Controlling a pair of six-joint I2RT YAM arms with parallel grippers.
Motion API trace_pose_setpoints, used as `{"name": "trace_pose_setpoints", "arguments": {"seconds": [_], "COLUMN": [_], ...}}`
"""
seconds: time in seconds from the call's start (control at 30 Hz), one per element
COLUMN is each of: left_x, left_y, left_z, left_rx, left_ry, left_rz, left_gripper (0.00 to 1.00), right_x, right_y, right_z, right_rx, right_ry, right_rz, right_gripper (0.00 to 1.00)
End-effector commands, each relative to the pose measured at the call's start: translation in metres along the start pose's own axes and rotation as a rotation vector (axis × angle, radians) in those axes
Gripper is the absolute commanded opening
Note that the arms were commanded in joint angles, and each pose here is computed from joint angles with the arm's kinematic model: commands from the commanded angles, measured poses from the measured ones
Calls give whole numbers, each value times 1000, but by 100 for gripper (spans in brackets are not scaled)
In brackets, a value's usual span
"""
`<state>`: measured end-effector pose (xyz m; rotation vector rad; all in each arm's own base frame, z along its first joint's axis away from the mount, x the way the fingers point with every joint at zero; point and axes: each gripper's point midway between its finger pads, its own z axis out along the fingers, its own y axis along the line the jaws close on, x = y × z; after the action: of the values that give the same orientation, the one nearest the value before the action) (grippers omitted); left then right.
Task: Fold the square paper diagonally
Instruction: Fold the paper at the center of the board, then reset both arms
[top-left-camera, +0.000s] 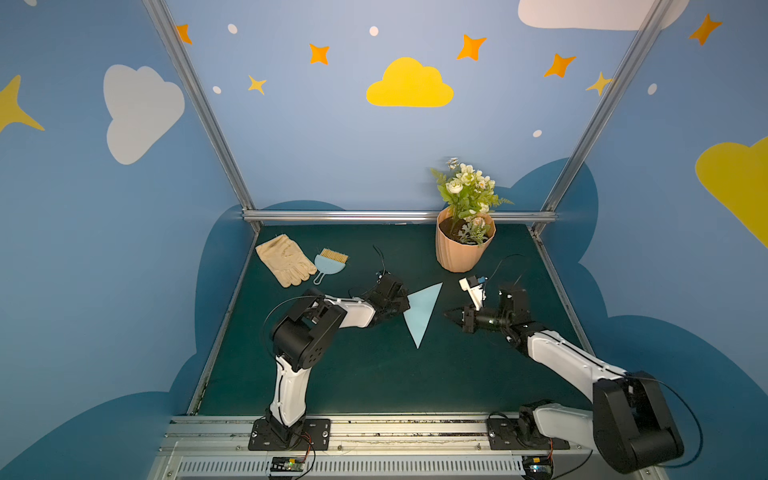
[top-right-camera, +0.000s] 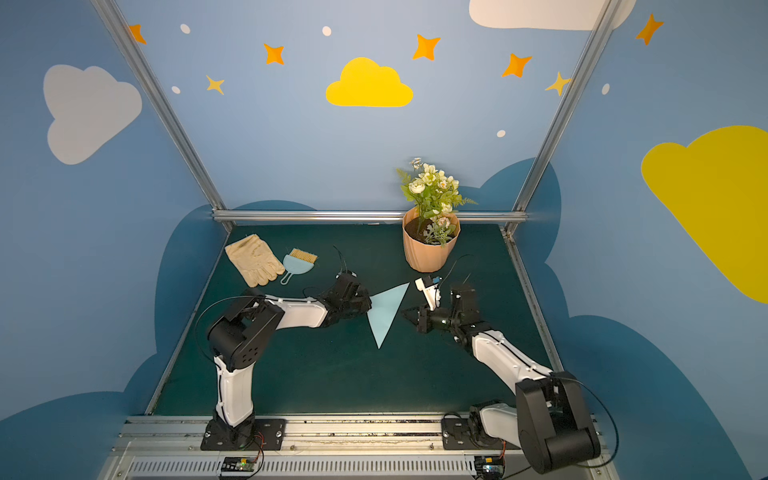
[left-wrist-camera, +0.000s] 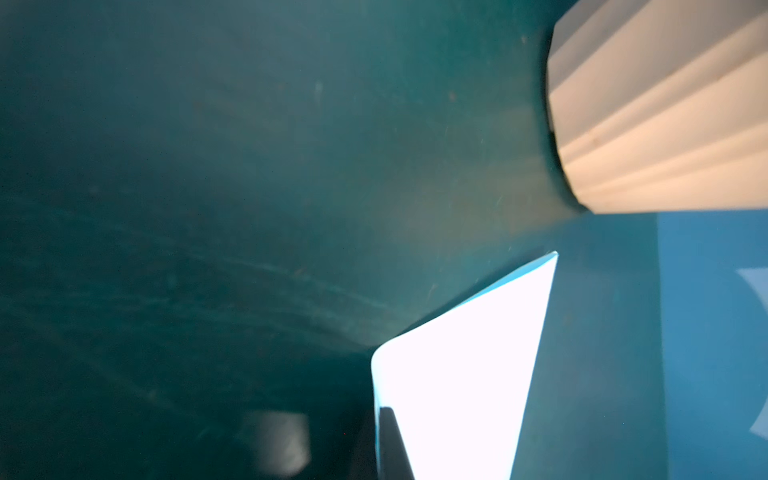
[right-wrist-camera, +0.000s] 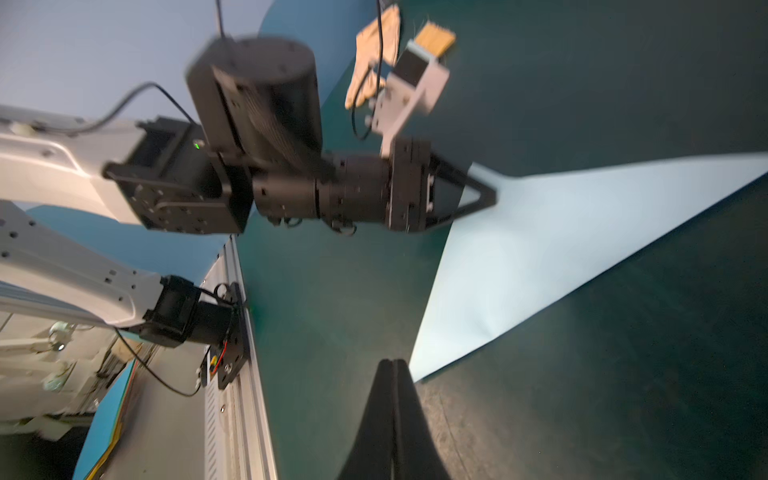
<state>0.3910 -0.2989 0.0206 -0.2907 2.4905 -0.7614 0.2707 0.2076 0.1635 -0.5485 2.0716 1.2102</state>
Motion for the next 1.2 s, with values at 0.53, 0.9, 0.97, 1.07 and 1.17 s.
{"name": "trace_pose_setpoints", "arguments": {"seconds": [0.53,0.9,0.97,1.07,1.17], "left_x": [-18,-58,-65,-75,-84], "left_y": [36,23,31,52,74], "left_z": [-59,-156,-180,-218,-258], "left_rx": [-141,4,-4,-65,-138], "left_ry": [-15,-191,-238,-335,-473], "left_rz": [112,76,58,42,51], "left_gripper": [56,81,82,86,91], "right_x": [-73,-98,-98,-90,-75], "right_y": [-23,-30,-36,-45,-66], "right_z": [-103,-172,-181,-187,-192], "right_rx": [292,537,600,670,762], "right_ry": [-295,-552,-583,-582,-585], "right_rz": [75,85,88,88,118], "right_gripper": [45,98,98,98,98]}}
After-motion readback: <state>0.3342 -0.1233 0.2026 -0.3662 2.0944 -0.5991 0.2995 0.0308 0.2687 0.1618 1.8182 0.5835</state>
